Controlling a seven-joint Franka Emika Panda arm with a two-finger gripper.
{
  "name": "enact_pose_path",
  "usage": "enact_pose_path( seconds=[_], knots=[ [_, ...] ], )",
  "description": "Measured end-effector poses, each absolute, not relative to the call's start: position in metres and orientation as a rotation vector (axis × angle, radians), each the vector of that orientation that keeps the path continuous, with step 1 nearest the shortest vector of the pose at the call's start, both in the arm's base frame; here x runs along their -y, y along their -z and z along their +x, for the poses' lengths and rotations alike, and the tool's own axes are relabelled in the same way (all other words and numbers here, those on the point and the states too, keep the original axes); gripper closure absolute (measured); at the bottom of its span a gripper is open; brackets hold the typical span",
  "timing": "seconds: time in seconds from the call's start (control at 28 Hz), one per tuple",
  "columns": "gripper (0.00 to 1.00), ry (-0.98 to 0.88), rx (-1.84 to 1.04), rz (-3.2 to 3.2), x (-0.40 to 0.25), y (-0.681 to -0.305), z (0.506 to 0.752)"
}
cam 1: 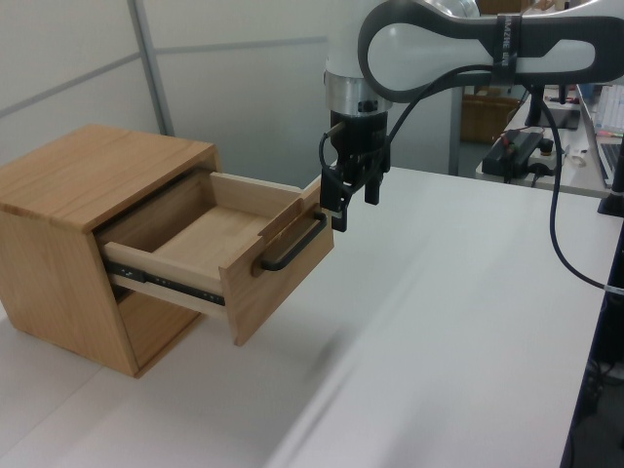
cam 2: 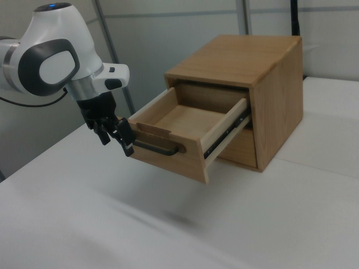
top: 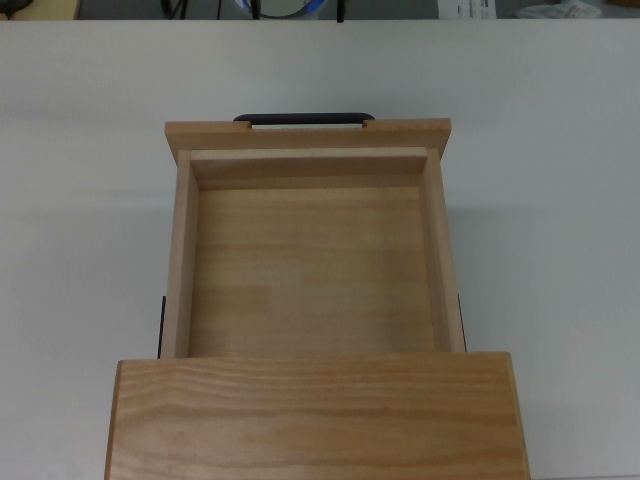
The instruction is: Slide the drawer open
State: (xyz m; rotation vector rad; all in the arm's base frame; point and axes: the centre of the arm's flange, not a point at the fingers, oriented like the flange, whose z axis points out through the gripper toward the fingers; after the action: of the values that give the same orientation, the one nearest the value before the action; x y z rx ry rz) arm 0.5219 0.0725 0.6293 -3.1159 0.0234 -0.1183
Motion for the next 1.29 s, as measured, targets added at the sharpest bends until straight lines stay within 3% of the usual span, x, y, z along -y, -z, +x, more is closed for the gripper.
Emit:
enact_pose_path(
  seconds=[1.29],
  knots=[
    [0.00, 0.110, -0.044, -3.118, -0.060, -0.637, 0.521]
  ],
)
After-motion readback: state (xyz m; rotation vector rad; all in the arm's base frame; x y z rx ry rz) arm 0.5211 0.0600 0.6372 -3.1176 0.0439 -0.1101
